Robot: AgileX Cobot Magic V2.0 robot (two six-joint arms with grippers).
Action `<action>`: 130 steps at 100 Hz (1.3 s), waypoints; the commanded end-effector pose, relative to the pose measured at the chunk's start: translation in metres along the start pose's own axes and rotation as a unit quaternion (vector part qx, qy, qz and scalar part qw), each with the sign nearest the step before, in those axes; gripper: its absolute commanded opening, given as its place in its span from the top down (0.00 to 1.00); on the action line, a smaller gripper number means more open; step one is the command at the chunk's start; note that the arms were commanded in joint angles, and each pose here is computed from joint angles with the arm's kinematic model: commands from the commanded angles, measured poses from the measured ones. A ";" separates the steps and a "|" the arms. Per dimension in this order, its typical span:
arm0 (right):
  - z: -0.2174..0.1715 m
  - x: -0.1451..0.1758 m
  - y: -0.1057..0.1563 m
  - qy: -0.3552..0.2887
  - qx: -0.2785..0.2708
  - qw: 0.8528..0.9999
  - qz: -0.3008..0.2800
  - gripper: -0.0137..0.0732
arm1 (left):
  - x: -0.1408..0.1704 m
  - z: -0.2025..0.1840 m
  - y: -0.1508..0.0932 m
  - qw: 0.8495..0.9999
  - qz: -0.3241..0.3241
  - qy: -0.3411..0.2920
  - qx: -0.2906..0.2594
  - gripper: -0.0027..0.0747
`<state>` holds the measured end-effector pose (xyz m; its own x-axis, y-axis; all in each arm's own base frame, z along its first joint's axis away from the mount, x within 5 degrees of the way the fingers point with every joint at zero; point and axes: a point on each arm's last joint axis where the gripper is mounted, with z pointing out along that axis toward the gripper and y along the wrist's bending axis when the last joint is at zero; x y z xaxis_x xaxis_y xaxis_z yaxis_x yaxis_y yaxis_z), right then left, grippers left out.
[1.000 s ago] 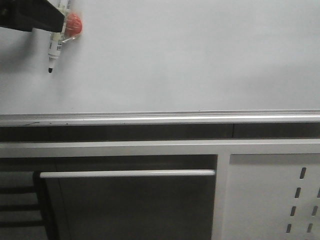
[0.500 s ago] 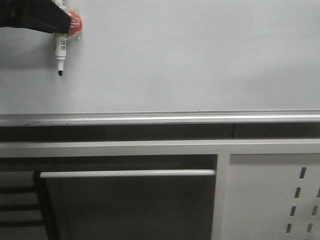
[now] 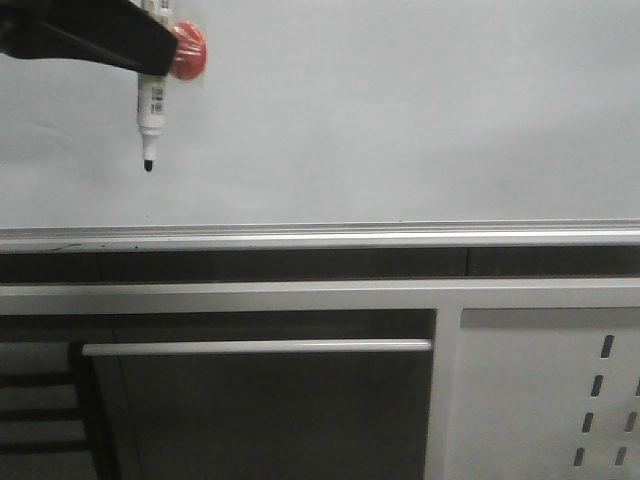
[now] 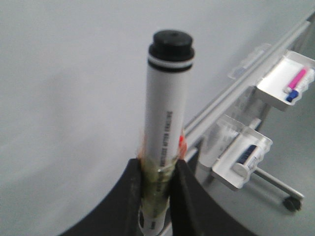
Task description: Write number 1 on whiteboard
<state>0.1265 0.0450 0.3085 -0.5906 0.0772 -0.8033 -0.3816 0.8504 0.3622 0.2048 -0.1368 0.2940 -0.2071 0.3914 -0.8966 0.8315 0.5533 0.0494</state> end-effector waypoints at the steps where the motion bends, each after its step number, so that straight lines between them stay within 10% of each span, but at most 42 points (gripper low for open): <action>1: 0.001 -0.024 0.013 -0.016 -0.071 0.997 -0.018 0.34 | -0.011 -0.004 -0.021 0.998 0.023 -0.007 0.057 0.99; 43: 0.033 -0.081 0.058 0.102 -0.263 0.952 -0.124 0.40 | -0.012 0.022 -0.072 0.986 0.104 0.016 0.126 0.99; 130: 0.076 -0.093 0.066 0.189 -0.249 0.939 -0.142 0.40 | -0.024 0.053 -0.075 0.983 0.094 0.026 0.152 0.99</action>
<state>0.2125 0.1319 0.3554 -0.6125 -0.4262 -0.6657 -0.7784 0.4718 0.4142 0.1762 -0.2203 0.2701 -0.0549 0.5652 -0.8231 0.9724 0.2176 0.0845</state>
